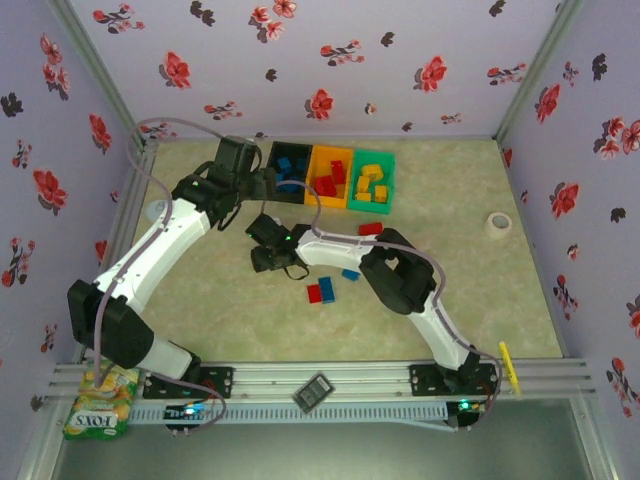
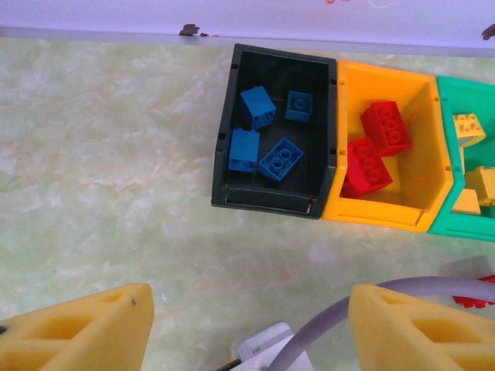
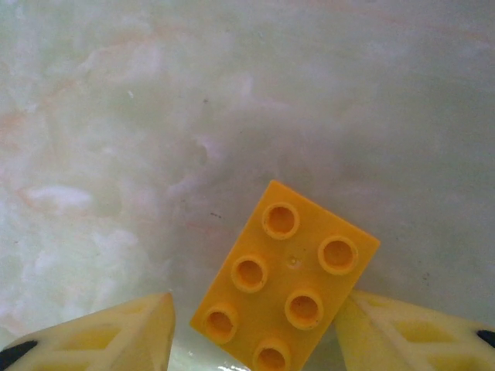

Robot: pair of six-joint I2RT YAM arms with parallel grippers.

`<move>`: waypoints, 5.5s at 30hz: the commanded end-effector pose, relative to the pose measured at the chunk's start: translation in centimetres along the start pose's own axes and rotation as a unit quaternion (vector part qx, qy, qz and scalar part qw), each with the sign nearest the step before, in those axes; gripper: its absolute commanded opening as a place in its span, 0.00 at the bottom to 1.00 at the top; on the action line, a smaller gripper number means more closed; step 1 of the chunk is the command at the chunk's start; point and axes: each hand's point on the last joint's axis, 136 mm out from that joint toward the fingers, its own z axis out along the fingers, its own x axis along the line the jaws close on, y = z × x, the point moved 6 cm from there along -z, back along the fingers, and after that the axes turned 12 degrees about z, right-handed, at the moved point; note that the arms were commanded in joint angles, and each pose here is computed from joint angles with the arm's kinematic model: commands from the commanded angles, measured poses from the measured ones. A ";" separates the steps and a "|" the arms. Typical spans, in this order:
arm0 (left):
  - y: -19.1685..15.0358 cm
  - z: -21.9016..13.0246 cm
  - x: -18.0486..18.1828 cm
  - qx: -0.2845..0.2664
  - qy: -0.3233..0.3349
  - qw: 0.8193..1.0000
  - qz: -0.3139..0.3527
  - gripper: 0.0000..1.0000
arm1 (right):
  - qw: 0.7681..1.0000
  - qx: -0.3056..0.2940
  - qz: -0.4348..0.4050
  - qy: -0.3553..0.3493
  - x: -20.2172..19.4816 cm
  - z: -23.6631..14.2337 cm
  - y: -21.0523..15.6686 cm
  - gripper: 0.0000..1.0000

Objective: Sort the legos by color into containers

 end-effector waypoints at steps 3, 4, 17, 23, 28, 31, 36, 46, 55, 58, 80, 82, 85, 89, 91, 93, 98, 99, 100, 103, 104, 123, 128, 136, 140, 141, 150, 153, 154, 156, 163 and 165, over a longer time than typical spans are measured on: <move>0.4 -1.2 0.3 -0.021 0.007 1.000 0.001 0.68 | 0.997 -0.015 -0.025 -0.067 -1.9 2.4 0.2 0.56; 0.3 -1.3 0.3 -0.021 0.008 1.000 0.001 0.68 | 0.997 -0.017 -0.027 -0.072 -1.9 2.5 0.2 0.55; 0.4 -1.5 0.5 -0.023 0.010 1.000 0.000 0.68 | 0.993 -0.043 -0.037 -0.107 -2.6 2.3 1.0 0.44; 0.4 -1.6 0.5 -0.023 0.011 1.000 -0.001 0.68 | 0.992 -0.050 -0.040 -0.108 -2.9 1.7 1.4 0.36; 0.4 -1.8 0.6 -0.024 0.010 1.000 0.000 0.68 | 0.992 -0.063 -0.038 -0.107 -3.2 0.6 1.9 0.31; 0.5 -1.9 0.6 -0.025 0.010 1.000 -0.002 0.68 | 0.991 -0.077 -0.034 -0.101 -3.4 -0.7 2.5 0.29; 0.5 -2.2 0.6 -0.029 0.009 1.000 -0.003 0.68 | 0.991 -0.098 -0.023 -0.088 -3.9 -3.0 3.9 0.29; 0.7 -2.7 0.9 -0.032 0.012 0.999 -0.002 0.68 | 0.980 -0.164 -0.003 -0.109 -8.0 -9.7 8.1 0.28; 0.7 -3.0 1.1 -0.028 0.019 0.999 0.006 0.69 | 0.967 -0.198 0.025 -0.156 -15.3 -13.9 11.4 0.29; 0.4 -3.1 1.4 -0.019 0.032 0.999 0.012 0.69 | 0.964 -0.203 0.038 -0.170 -17.6 -14.3 12.6 0.29; 0.0 -3.3 0.3 -0.007 0.024 0.999 0.029 0.68 | 0.960 -0.195 0.113 -0.167 -24.0 -13.1 18.7 0.66; -0.1 -2.9 -0.2 -0.003 0.020 0.999 0.034 0.68 | 0.959 -0.201 0.118 -0.163 -23.9 -14.1 18.3 0.67; -0.2 -2.7 -1.5 0.002 0.008 0.999 0.049 0.68 | 0.956 -0.211 0.130 -0.155 -23.8 -15.8 17.6 0.67; -0.7 -2.3 -3.2 0.008 -0.007 0.997 0.072 0.68 | 0.954 -0.221 0.154 -0.135 -23.9 -17.8 16.6 0.68; -1.0 -2.0 -4.2 0.014 -0.019 0.997 0.077 0.68 | 0.952 -0.221 0.171 -0.127 -24.0 -18.5 15.9 0.67; -1.4 -1.7 -5.6 0.019 -0.038 0.996 0.079 0.68 | 0.948 -0.225 0.192 -0.119 -24.3 -19.1 14.9 0.67; -4.7 -0.7 -11.4 0.064 -0.098 0.988 0.106 0.68 | 0.943 -0.239 0.200 -0.116 -24.9 -21.1 13.1 0.67; -5.6 -0.4 -12.6 0.074 -0.106 0.985 0.113 0.68 | 0.942 -0.241 0.199 -0.124 -25.2 -21.7 12.9 0.67; -6.4 -0.1 -13.9 0.085 -0.116 0.982 0.122 0.68 | 0.940 -0.242 0.202 -0.128 -25.5 -22.1 12.6 0.67; -8.3 0.5 -16.8 0.109 -0.136 0.975 0.140 0.67 | 0.937 -0.246 0.215 -0.125 -26.8 -23.0 11.7 0.68; -8.8 0.7 -17.7 0.116 -0.144 0.972 0.145 0.67 | 0.936 -0.246 0.220 -0.125 -27.3 -23.1 11.4 0.68; -15.9 2.3 -30.8 0.225 -0.256 0.912 0.228 0.73 | 0.908 -0.243 0.307 -0.152 -35.1 -25.8 6.7 0.68; -17.1 3.4 -32.4 0.244 -0.252 0.904 0.244 0.77 | 0.909 -0.240 0.307 -0.147 -35.1 -25.5 6.8 0.68; -19.0 5.3 -34.2 0.272 -0.236 0.899 0.249 0.77 | 0.911 -0.236 0.304 -0.148 -35.2 -25.2 6.8 0.68; -19.8 5.9 -34.3 0.282 -0.231 0.897 0.252 0.75 | 0.911 -0.236 0.304 -0.148 -35.2 -25.2 6.8 0.68; -19.9 6.0 -34.3 0.283 -0.230 0.896 0.253 0.74 | 0.911 -0.236 0.304 -0.148 -35.2 -25.2 6.8 0.68; -20.1 6.8 -34.3 0.279 -0.218 0.899 0.258 0.60 | 0.911 -0.235 0.305 -0.147 -35.2 -25.1 6.6 0.68; -20.0 7.0 -34.3 0.276 -0.215 0.901 0.258 0.51 | 0.911 -0.236 0.304 -0.147 -35.2 -25.2 6.6 0.67; -19.9 7.0 -34.2 0.275 -0.214 0.901 0.257 0.47 | 0.911 -0.236 0.304 -0.147 -35.2 -25.3 6.5 0.67; -19.6 7.0 -34.1 0.271 -0.212 0.903 0.257 0.42 | 0.911 -0.238 0.304 -0.147 -35.2 -25.4 6.5 0.67; -15.0 6.7 -31.9 0.225 -0.198 0.922 0.246 0.38 | 0.911 -0.236 0.302 -0.152 -35.2 -25.5 6.1 0.67; -12.9 6.7 -30.7 0.206 -0.190 0.930 0.239 0.38 | 0.911 -0.236 0.302 -0.154 -35.3 -25.5 6.0 0.67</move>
